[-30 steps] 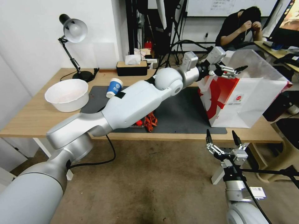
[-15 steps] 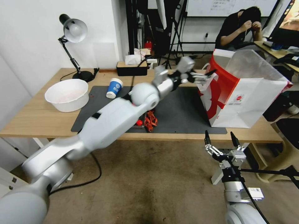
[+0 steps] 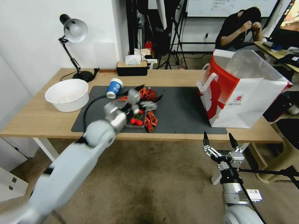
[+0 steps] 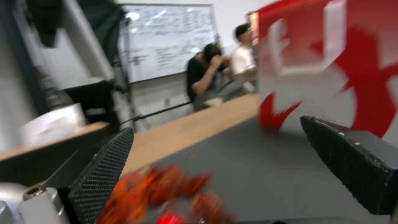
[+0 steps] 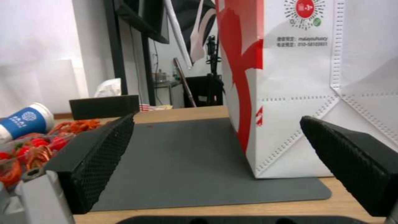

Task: Pick up the trash from the table and place it into the takeout bag.

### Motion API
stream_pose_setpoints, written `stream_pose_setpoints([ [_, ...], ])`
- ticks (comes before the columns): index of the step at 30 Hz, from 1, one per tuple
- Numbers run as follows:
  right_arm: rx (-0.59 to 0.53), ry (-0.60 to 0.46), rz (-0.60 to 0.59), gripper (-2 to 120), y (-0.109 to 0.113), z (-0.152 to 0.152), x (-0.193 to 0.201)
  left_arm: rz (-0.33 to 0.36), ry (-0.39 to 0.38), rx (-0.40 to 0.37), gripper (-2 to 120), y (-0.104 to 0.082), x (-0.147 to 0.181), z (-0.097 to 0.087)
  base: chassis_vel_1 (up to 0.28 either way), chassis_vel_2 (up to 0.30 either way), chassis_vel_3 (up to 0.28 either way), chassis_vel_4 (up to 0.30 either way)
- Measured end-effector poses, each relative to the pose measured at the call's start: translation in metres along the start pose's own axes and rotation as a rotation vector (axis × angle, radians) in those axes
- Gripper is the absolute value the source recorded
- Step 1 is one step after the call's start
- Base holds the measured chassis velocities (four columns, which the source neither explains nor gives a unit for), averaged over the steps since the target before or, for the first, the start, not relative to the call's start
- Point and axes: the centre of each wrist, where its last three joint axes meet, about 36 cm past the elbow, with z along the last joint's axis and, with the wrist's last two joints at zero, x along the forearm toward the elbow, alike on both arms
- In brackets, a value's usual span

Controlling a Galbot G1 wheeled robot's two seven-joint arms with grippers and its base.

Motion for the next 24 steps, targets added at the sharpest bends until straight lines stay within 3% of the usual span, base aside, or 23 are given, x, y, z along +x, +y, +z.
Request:
stream_pose_setpoints([
  [3,-0.011,0.003,-0.031,100,-0.003,-0.002,-0.001,-0.096,0.039,0.006,100,-0.007,0.040,0.025,0.000,0.000,0.000,0.000],
  [8,-0.017,0.010,-0.062,100,-0.006,-0.002,-0.002,-0.172,0.048,0.009,100,-0.009,0.065,0.034,0.000,0.000,0.000,0.000],
  [12,-0.018,0.024,-0.091,100,-0.010,-0.002,-0.001,-0.310,0.056,0.007,100,-0.002,0.094,0.037,0.000,0.000,0.000,0.000],
  [18,-0.014,0.034,-0.104,100,-0.011,-0.003,-0.002,-0.369,0.057,0.007,100,0.001,0.113,0.040,0.000,0.000,0.000,0.000],
  [24,-0.007,0.042,-0.115,100,-0.013,-0.003,-0.002,-0.421,0.068,0.038,100,-0.011,0.129,0.049,0.000,0.000,0.000,0.000],
])
